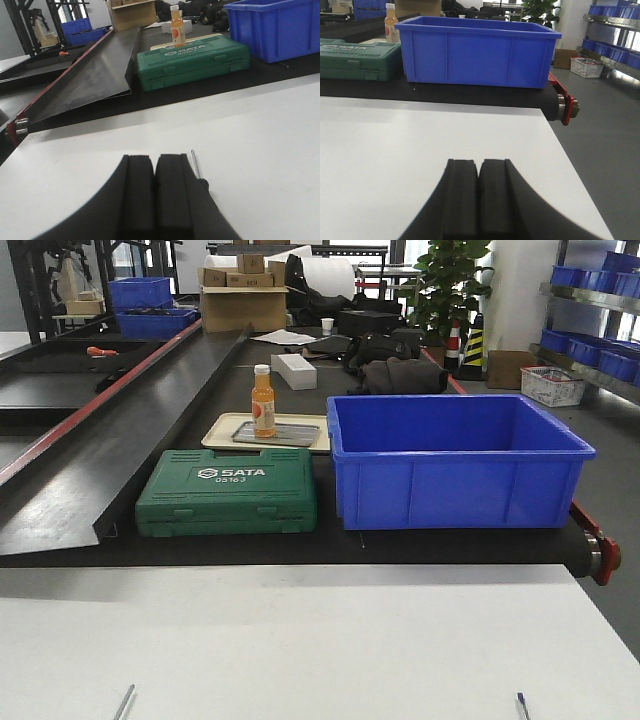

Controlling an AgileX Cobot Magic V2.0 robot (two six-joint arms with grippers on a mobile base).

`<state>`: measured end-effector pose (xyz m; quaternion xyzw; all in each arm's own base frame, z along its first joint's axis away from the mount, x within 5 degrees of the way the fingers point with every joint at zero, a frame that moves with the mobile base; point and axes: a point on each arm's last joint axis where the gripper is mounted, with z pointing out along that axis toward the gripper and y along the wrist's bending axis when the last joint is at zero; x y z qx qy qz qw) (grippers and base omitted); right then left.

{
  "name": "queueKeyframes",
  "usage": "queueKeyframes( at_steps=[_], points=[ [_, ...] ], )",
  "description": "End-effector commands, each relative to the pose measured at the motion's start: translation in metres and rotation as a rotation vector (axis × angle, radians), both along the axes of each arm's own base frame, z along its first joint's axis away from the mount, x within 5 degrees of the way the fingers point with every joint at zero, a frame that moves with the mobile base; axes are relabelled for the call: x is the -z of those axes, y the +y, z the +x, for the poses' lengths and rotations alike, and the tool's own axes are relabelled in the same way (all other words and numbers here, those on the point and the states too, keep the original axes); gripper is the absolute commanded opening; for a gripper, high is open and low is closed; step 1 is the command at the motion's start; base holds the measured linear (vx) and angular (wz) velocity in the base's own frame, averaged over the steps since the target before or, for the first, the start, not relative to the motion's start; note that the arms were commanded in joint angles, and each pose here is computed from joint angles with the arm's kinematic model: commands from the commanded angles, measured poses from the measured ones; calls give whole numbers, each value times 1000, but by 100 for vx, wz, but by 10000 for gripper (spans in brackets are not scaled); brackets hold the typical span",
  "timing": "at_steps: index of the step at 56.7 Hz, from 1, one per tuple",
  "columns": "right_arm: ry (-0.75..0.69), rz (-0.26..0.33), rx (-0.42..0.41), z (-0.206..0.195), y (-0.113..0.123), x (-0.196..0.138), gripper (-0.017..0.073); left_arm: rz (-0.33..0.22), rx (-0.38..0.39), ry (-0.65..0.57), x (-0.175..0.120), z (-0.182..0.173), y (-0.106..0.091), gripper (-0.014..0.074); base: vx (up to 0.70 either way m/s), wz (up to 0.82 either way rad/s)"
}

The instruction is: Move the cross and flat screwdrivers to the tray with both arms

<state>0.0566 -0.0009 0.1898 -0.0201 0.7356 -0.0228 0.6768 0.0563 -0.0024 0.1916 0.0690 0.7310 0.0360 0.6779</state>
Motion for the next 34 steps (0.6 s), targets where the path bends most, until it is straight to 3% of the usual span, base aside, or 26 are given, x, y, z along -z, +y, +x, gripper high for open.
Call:
queueKeyframes(
  at_steps=[1,34],
  points=[
    [-79,-14,-7,0,1,-5,-7,-17,0,-118,-16,-2,0,3,0,0],
    [-79,-14,-7,0,1,-5,-7,-17,0,-118,-16,-2,0,3,0,0]
  ],
)
